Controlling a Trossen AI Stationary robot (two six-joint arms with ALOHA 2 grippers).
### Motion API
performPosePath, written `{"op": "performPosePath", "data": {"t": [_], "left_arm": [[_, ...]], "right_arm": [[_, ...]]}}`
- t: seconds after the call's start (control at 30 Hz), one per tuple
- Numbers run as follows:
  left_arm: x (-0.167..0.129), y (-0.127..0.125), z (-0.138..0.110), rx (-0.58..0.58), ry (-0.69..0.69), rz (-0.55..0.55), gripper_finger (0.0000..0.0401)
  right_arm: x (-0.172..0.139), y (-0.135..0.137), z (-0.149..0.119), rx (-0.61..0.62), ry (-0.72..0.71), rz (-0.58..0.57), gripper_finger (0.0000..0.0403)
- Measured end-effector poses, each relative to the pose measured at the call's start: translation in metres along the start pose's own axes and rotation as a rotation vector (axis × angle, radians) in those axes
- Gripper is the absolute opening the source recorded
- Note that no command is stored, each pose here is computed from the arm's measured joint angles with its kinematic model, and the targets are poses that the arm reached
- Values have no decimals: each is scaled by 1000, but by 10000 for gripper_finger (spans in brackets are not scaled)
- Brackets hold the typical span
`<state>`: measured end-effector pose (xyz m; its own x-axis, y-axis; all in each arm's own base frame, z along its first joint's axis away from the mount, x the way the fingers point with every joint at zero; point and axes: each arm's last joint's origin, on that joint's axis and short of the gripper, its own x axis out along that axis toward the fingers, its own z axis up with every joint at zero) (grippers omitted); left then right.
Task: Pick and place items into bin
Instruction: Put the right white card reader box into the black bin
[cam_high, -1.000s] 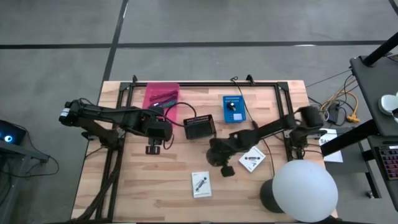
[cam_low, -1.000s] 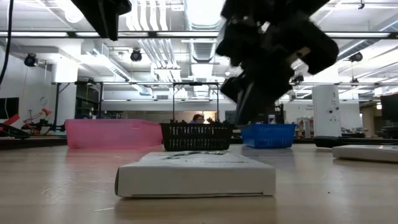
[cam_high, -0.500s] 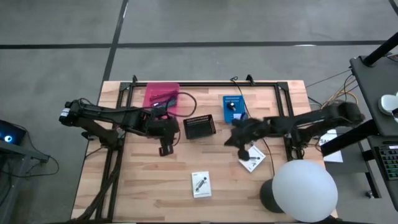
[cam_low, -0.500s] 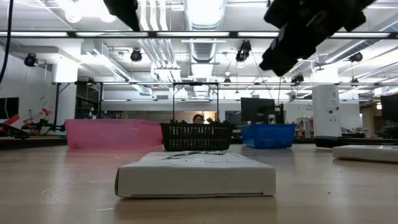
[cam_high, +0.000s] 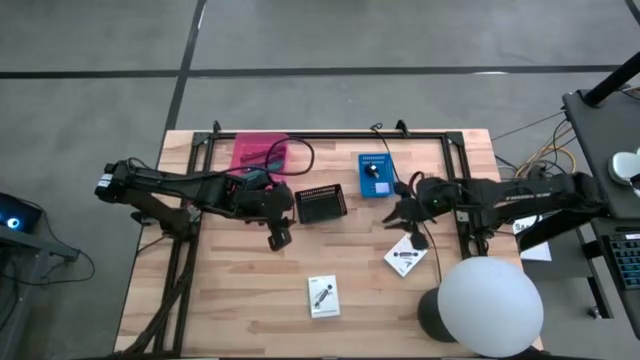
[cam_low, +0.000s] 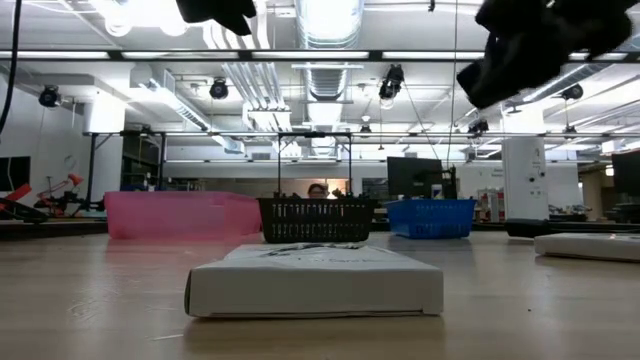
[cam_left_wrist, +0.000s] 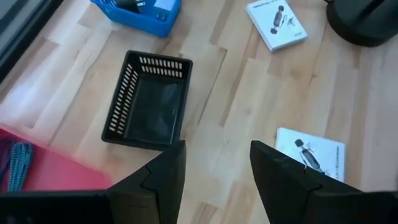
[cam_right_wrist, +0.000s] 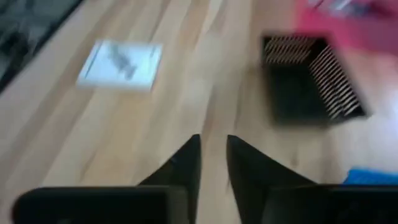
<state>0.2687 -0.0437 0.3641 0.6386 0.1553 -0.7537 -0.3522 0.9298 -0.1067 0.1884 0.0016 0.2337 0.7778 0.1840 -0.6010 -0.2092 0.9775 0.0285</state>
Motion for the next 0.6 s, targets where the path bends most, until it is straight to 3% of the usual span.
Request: {"op": "performPosePath", "data": {"t": [0.13, 0.3, 0.6], "left_arm": [[0, 0, 1, -2, -16, 18, 164], [0, 1, 1, -2, -28, 38, 164], [0, 2, 2, -2, -43, 68, 164]], "right_arm": [[2, 2, -13, -85, 173, 60, 118], [7, 6, -25, -160, 283, 178, 165], [18, 15, -35, -242, 385, 331, 175]]}}
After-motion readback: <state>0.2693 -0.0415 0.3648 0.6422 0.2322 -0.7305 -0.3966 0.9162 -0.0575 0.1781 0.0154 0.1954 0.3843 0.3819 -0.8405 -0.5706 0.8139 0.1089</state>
